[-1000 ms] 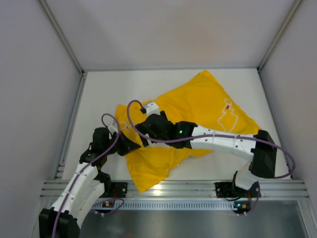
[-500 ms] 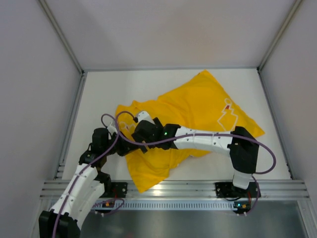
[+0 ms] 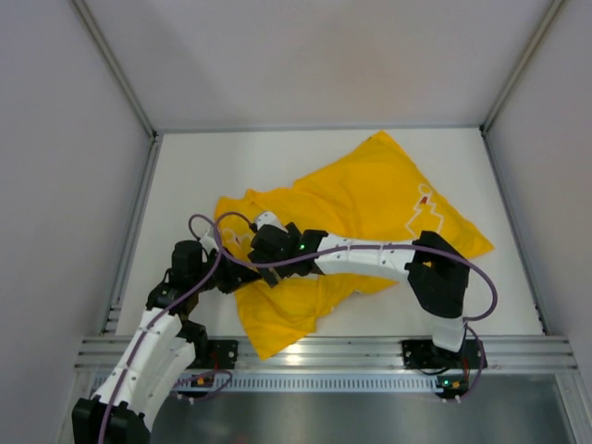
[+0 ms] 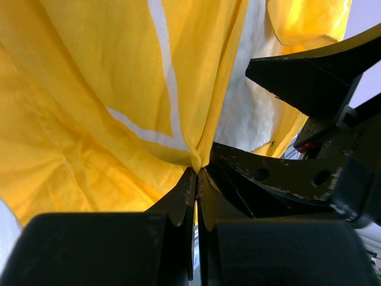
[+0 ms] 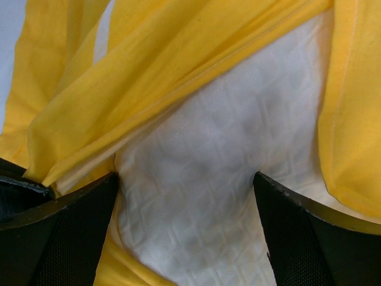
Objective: Remove the pillowcase from the pillow
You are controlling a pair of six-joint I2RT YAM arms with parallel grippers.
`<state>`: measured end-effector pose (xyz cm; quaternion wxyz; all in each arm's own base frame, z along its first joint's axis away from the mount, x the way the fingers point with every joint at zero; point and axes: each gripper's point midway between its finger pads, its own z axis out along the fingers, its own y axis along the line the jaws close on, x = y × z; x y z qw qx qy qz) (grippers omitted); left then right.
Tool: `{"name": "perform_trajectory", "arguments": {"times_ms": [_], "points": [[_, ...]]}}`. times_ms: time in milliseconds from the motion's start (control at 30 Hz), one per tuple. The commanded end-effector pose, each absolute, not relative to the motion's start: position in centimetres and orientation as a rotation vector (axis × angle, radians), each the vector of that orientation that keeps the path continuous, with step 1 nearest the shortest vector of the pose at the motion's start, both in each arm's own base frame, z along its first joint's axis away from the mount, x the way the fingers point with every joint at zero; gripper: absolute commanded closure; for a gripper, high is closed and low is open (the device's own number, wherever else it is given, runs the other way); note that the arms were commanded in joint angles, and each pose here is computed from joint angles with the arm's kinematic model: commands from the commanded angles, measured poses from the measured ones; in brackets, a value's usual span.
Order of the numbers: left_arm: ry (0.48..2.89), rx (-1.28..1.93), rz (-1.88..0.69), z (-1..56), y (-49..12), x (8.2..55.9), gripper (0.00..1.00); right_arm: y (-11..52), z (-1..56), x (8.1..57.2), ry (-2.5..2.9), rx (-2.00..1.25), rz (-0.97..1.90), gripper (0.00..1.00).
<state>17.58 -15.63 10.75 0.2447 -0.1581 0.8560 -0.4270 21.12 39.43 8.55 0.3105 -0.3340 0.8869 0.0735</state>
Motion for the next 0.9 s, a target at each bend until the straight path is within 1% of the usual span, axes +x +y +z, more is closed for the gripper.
{"name": "perform_trajectory", "arguments": {"times_ms": [0,33,133,167,233,333,367,400,533,733,800,867], "points": [[2.333,-0.409,-1.17,11.3,-15.6,17.4,1.0,38.8,5.2,20.0,2.411,-0.939,0.162,0.09],[2.333,-0.406,-1.175,11.3,-15.7,17.4,1.0,39.0,4.8,19.9,2.416,-0.936,0.171,0.08],[2.327,-0.402,-1.183,11.5,-15.7,17.3,1.0,39.0,3.4,20.2,2.436,-0.902,0.174,0.14],[2.325,-0.399,-1.185,11.6,-15.7,17.3,1.0,38.8,2.8,20.3,2.448,-0.885,0.171,0.22],[2.313,-0.395,-1.193,12.0,-15.8,17.3,1.0,38.6,2.4,21.1,2.451,-0.842,0.165,0.31],[2.298,-0.384,-1.21,12.5,-15.9,17.3,1.0,38.5,2.2,22.3,2.438,-0.773,0.172,0.63],[2.298,-0.38,-1.219,12.7,-16.0,17.2,1.0,38.6,2.4,22.8,2.434,-0.739,0.177,0.86],[2.292,-0.374,-1.228,12.9,-16.1,17.2,1.0,38.5,2.6,23.1,2.43,-0.724,0.176,0.99],[2.289,-0.358,-1.258,13.4,-16.4,16.9,1.0,38.2,4.8,25.1,2.391,-0.596,0.209,1.0],[2.276,-0.322,-1.313,14.4,-16.9,16.4,1.0,38.6,9.4,28.5,2.347,-0.349,0.512,1.0],[2.262,-0.29,-1.36,15.1,-17.3,16.1,1.0,39.5,10.6,29.3,2.34,-0.313,0.571,1.0],[2.251,-0.27,-1.388,15.6,-17.5,16.0,1.0,40.9,11.9,30.1,2.322,-0.268,0.692,1.0]]}}
